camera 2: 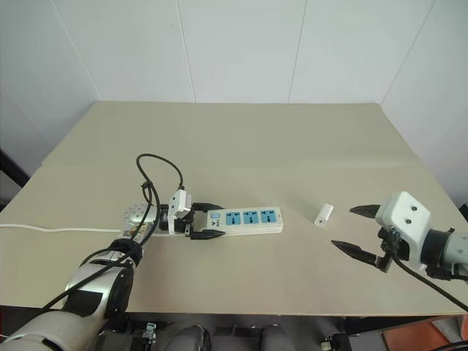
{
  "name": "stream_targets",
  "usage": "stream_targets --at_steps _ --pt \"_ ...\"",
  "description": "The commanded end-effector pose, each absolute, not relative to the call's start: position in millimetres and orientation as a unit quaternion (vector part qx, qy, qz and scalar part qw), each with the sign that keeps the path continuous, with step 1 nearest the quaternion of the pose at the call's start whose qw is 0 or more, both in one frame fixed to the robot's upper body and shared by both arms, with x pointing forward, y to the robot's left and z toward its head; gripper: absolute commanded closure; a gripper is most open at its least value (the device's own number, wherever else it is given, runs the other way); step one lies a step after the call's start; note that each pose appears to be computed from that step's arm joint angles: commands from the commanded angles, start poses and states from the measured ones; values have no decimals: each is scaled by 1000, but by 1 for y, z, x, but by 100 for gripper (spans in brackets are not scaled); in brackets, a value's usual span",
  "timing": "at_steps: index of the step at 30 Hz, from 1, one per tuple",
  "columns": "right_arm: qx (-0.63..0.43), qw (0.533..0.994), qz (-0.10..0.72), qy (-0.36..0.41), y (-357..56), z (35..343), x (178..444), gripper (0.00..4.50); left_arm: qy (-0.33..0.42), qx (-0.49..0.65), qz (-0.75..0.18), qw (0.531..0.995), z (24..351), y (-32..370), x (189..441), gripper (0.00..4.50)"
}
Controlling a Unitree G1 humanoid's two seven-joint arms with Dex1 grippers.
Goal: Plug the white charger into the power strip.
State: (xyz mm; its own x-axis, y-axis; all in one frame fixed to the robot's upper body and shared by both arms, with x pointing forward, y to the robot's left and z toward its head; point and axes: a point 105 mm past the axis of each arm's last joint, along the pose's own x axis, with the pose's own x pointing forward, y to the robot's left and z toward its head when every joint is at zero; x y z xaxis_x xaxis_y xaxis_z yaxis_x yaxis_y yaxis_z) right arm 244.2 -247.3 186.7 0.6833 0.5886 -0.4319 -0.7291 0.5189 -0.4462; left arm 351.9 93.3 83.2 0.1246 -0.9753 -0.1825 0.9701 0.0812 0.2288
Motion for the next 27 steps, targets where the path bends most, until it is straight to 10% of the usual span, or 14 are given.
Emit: stream_targets --at_steps 1,17,27 --pt "-391 818 408 111 -246 195 251 0 27 175 -689 703 74 95 344 122" --pt "-675 408 612 60 -213 185 313 0 27 157 -716 680 70 93 332 122" --pt "-716 273 637 85 -211 163 334 0 34 162 -719 675 65 98 327 122"
